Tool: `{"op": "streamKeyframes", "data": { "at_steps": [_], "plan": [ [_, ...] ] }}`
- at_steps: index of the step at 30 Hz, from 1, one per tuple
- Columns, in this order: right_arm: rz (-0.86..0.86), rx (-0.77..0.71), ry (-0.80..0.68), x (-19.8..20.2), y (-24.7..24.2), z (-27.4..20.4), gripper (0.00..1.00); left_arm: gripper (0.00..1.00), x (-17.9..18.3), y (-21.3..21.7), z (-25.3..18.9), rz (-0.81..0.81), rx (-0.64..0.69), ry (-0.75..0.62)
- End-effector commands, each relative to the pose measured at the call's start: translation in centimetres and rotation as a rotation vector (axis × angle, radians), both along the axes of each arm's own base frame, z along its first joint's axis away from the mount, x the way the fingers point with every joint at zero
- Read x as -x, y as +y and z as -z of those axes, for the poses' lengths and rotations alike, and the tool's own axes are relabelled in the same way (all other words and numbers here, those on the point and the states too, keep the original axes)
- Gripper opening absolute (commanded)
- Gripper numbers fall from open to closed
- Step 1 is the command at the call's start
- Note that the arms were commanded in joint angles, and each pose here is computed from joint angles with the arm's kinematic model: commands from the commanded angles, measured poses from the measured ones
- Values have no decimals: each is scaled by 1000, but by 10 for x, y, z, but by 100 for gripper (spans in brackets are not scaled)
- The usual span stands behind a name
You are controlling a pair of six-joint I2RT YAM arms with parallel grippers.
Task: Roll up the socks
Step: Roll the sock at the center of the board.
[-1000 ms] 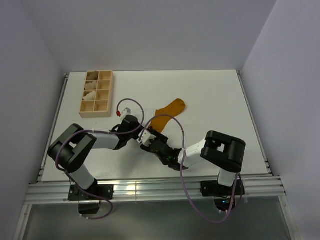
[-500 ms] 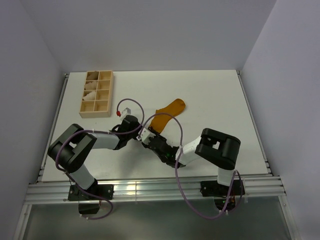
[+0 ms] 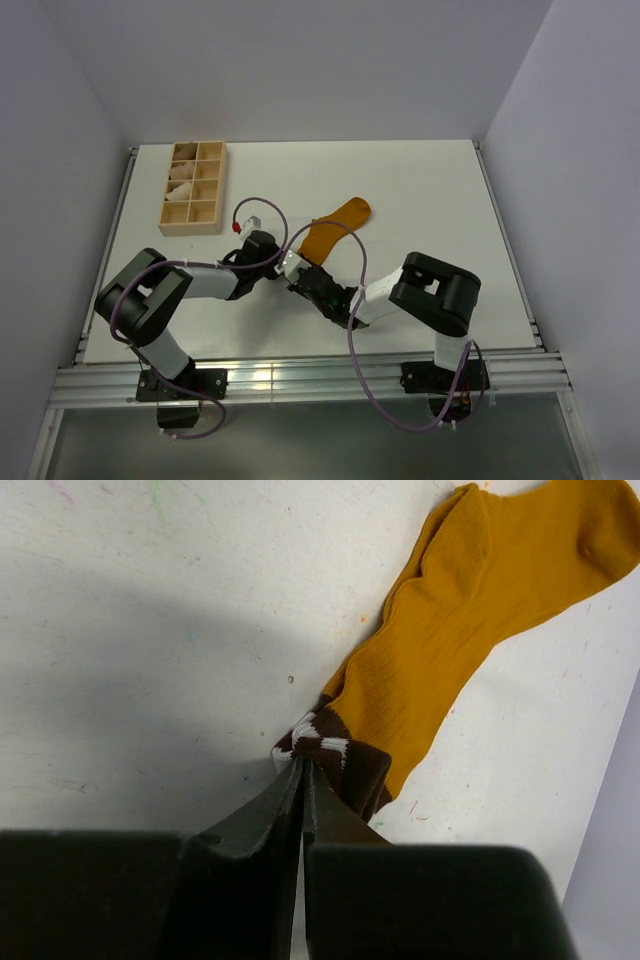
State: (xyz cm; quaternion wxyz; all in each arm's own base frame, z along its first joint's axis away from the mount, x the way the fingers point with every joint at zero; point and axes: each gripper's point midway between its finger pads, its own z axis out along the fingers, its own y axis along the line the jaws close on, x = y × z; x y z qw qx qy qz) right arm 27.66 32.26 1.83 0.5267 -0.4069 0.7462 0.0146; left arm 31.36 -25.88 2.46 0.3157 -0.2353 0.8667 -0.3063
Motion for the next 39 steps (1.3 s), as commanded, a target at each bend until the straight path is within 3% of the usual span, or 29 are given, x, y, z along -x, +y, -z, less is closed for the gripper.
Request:
{"op": "streamKeyframes", "data": {
  "at_steps": [1,9,14,26,34,39],
  "plan": [
    [3,-47,49,-4,5,-5,17,12,14,15,14,-8,-65,43],
    [-35,-138,230,-10,10,-2,8,26,14,20,5,-25,-61,15],
    [-86,-197,421,-11,11,6,6,37,14,25,-8,-42,-57,-17],
    [-291,-447,854,8,29,-6,5,41,20,43,-39,-52,-55,-143],
    [-425,-597,1056,17,35,-23,7,47,25,43,-23,-56,-49,-105],
    [-452,-637,1102,20,38,-28,7,48,30,49,-26,-74,-41,-105]
  ]
}}
